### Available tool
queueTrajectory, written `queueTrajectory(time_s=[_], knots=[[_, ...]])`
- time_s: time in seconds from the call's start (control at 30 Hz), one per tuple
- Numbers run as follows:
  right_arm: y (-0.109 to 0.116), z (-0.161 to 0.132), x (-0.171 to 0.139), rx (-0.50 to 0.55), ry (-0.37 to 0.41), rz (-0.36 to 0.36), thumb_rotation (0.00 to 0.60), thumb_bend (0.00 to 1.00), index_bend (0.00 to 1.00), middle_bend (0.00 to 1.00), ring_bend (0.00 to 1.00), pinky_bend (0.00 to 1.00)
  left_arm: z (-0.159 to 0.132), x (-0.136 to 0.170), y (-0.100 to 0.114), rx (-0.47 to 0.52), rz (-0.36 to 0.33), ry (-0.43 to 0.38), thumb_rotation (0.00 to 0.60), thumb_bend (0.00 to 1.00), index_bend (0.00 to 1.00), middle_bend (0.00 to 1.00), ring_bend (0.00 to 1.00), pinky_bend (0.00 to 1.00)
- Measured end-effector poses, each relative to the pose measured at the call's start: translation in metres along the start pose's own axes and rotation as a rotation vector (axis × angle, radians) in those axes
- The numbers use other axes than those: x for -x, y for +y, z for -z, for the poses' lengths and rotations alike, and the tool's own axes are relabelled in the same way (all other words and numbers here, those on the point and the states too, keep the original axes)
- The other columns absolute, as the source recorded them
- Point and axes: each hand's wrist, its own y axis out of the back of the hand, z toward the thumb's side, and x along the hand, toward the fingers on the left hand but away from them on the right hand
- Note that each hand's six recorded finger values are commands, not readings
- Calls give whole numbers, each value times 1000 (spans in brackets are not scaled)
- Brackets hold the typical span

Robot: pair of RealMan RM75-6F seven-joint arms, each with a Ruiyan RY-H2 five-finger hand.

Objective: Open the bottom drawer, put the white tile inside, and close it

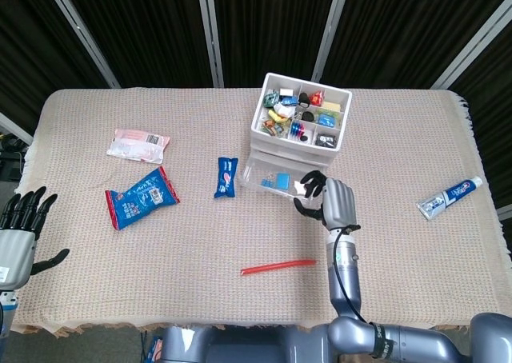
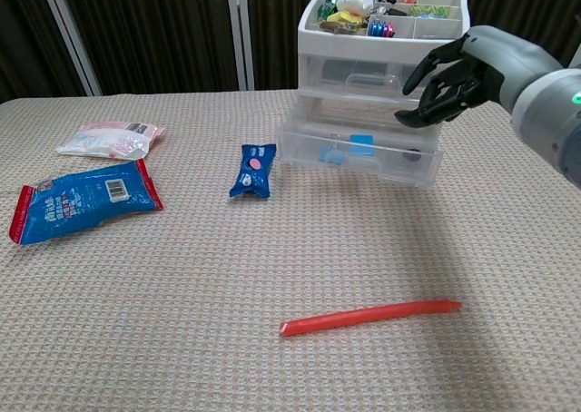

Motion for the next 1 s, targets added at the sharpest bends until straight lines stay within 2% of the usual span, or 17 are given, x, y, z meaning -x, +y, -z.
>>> queueTrajectory(time_s=[0.13,0.2,0.33,0.53,0.7,0.8,1.0], knots=[[8,4,-19,-63,105,-18,600,216,330,231,49,49,0,0,0,-1,-3,-1,600,137,81,0,0,0],[11,8,-28,-120,161,-22,600,216,272,169,15,18,-1,0,0,-1,-4,-1,600,137,81,0,0,0],[14,20,-46,-326,306,-15,600,216,132,14,0,0,-2,0,1,1,-15,0,600,138,77,0,0,0],[6,59,-63,-726,475,-1,600,216,59,0,0,0,-1,0,3,10,-37,6,600,137,75,0,0,0],[-8,77,-72,-1035,591,44,600,216,13,0,0,0,-1,-1,4,14,-49,5,600,137,73,0,0,0],[-23,81,-77,-1157,641,67,600,216,1,0,0,0,-1,-1,5,17,-53,3,600,136,73,0,0,0],[-52,76,-82,-1249,685,91,600,216,0,0,0,0,-1,-1,5,22,-57,2,600,137,73,0,0,0]])
